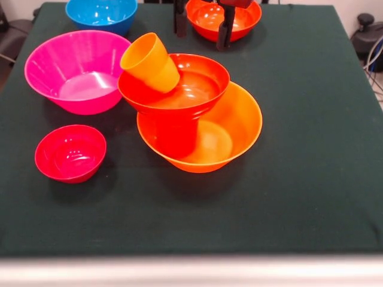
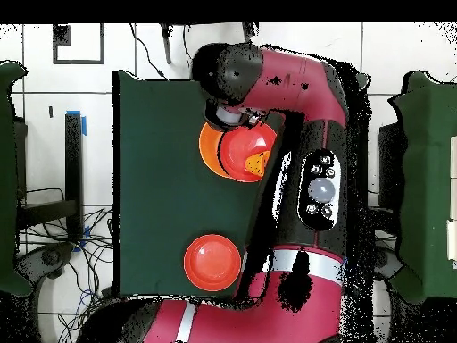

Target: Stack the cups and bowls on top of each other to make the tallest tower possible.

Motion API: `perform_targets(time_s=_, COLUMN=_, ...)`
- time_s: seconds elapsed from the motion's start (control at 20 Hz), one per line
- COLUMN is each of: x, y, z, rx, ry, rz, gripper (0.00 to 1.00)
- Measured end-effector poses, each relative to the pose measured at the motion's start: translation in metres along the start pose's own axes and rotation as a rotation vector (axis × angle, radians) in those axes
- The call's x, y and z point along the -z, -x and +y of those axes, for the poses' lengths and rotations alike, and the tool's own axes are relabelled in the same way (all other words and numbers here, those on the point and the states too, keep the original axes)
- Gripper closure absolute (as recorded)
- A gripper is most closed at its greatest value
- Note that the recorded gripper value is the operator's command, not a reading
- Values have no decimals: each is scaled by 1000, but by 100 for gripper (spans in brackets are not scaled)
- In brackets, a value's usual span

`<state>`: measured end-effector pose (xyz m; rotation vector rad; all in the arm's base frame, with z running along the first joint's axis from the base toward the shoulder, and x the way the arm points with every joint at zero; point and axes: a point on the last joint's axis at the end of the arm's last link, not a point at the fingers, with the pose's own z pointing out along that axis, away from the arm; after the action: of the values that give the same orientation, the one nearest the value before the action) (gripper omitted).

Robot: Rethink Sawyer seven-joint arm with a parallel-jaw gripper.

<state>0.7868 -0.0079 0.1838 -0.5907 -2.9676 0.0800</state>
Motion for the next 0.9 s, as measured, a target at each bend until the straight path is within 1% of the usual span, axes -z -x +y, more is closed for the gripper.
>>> perform_targets(time_s=0.55, x=-2, y=-4, z=10, rx=14, ry=-2, rz=3, gripper=0)
perform_targets(time_s=0.9, x=-3, y=-6, z=13, rx=18, ry=-3, rz=3, gripper=0)
